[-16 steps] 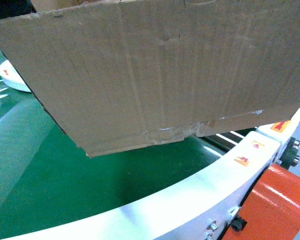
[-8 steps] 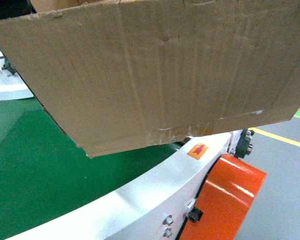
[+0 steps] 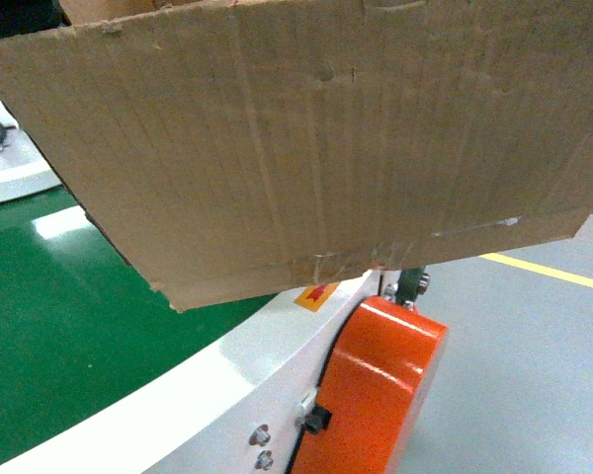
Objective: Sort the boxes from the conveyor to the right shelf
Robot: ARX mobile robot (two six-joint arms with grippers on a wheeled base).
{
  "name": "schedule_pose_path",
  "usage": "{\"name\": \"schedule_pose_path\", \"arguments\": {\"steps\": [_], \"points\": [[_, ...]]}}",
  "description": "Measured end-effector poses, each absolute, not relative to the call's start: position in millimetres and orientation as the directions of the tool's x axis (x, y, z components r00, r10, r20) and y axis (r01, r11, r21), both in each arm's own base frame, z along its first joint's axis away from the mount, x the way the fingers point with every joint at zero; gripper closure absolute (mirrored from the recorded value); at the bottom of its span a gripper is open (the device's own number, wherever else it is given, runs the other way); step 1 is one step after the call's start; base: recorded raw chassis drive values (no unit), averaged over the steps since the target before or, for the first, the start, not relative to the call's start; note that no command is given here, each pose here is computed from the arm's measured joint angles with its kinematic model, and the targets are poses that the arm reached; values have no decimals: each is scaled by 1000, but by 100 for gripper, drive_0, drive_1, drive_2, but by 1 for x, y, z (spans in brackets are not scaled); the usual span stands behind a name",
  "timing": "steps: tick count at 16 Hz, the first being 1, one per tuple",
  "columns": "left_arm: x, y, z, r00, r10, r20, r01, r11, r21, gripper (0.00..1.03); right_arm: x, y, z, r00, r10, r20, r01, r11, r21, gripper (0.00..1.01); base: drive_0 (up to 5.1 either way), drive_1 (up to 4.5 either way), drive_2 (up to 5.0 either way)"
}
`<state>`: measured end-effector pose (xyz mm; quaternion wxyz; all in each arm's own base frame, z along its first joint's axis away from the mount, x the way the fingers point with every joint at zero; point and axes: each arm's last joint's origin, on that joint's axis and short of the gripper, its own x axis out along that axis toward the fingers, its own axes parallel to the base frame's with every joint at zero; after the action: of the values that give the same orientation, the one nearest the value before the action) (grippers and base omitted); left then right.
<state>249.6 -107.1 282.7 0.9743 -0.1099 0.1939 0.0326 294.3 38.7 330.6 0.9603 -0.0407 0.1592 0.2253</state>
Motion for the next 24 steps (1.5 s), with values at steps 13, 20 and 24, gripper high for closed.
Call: {"name": "schedule_pose_path", "arguments": {"steps": [13, 20, 24], "points": [[250, -107, 283, 923, 21, -385, -106, 974, -201, 101, 294, 39, 331, 848, 420, -324, -446, 895, -6, 99, -131, -131, -131], [250, -107, 283, 923, 21, -385, -106, 974, -201, 101, 294, 39, 331, 848, 420, -324, -446, 895, -6, 99, -131, -131, -131], [250, -107, 283, 923, 21, -385, -106, 974, -201, 101, 294, 39, 331, 848, 419, -325, -445, 895, -6, 99, 110, -257, -257]]}}
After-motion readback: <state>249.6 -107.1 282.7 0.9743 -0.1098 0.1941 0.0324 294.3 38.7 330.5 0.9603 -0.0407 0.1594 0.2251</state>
